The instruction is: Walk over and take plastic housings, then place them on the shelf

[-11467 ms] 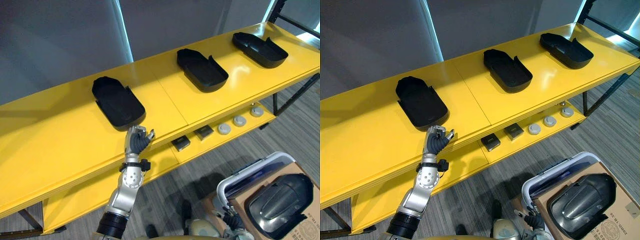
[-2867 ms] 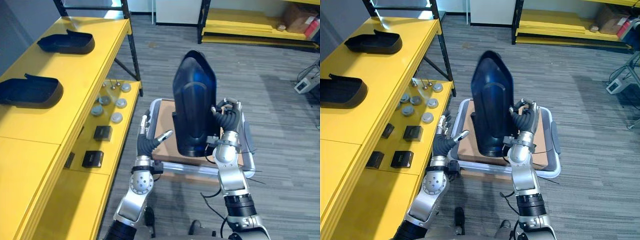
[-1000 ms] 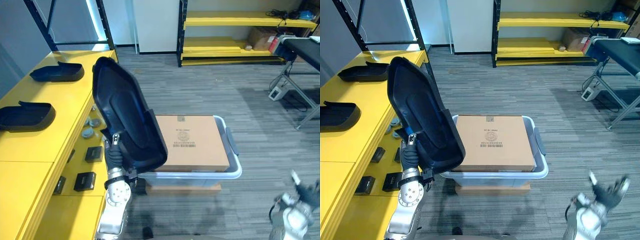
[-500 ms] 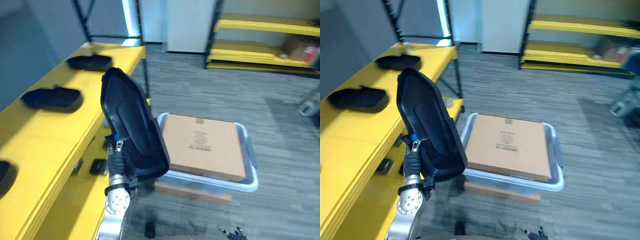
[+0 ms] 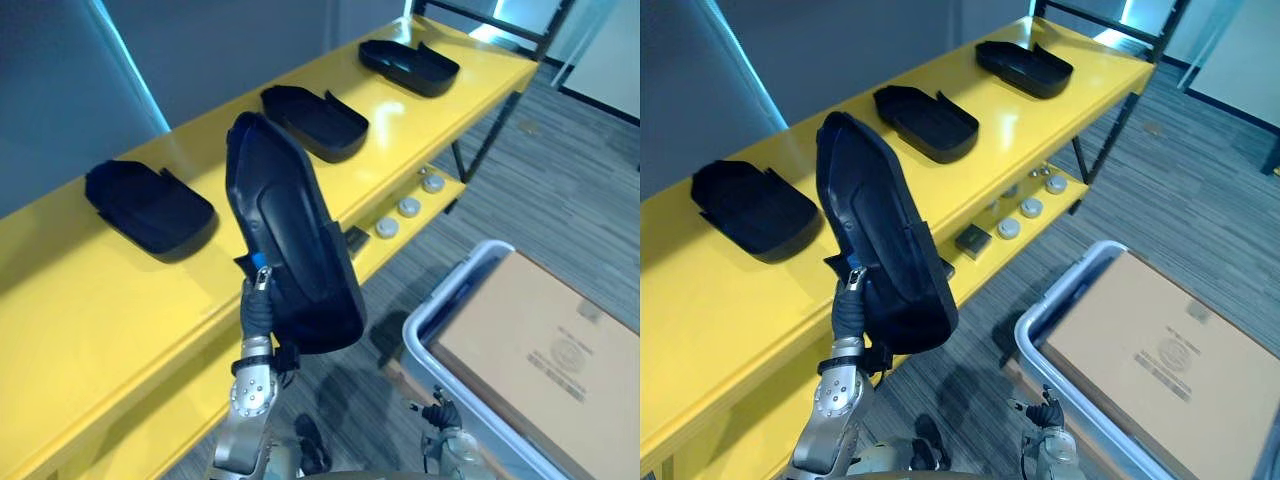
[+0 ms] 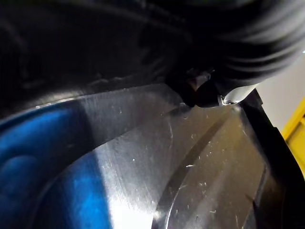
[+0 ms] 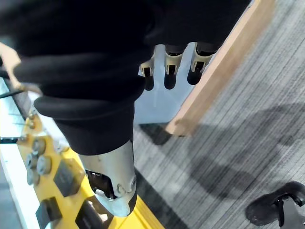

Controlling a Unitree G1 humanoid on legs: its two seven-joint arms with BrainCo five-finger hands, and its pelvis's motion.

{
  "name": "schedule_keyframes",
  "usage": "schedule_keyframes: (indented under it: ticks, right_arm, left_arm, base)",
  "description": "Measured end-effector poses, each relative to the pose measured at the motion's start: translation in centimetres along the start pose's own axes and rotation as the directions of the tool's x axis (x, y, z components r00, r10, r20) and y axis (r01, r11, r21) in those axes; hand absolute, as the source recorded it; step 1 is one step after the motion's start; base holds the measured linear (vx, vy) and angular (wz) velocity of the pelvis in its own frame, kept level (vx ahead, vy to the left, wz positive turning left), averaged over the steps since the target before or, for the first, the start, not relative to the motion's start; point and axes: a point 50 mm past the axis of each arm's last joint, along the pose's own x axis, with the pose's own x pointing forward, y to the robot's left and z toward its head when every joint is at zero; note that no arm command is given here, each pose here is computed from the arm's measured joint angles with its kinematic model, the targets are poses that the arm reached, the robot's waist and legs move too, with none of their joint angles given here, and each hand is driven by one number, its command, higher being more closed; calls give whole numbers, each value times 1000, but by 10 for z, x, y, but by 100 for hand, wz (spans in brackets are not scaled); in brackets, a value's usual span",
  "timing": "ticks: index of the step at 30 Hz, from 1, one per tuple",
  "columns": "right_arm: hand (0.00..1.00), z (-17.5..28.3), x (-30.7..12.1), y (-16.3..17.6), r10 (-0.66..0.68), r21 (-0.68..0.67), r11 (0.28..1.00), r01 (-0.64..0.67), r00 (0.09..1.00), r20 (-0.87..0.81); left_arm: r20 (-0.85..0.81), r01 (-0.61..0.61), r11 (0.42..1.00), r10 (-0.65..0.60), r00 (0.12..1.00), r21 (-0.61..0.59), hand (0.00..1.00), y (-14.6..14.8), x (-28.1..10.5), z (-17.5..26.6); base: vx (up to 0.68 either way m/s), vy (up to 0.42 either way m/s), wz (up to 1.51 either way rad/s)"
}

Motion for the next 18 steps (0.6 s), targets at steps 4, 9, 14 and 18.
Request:
schedule_keyframes:
  ticks: [4,9,14,18]
  right_arm:
    - [0,-4,-2,-7,-19,19,1000,19,1000,-1]
    - [0,-9,-3,-11,-26,16,1000,27,1000,-15]
    - [0,-18,-8,-11,-11,15,1000,11,999,-40]
    - [0,-26,-12,-11,-13,21,1000,14,998,-58]
  left_arm:
    - [13,-13,1000,13,1000,28,100,-1,5,-1]
    - [-35,-37,999,37,999,20,100,-1,-6,-10]
    - [-81,-51,999,51,995,2,100,-1,-17,-17]
    - [-102,-42,999,41,994,-3,100,1,-20,-21]
  base:
    - [308,-33,126]
    - [249,-135,98]
    - [151,-130,25]
    - [65,-64,20]
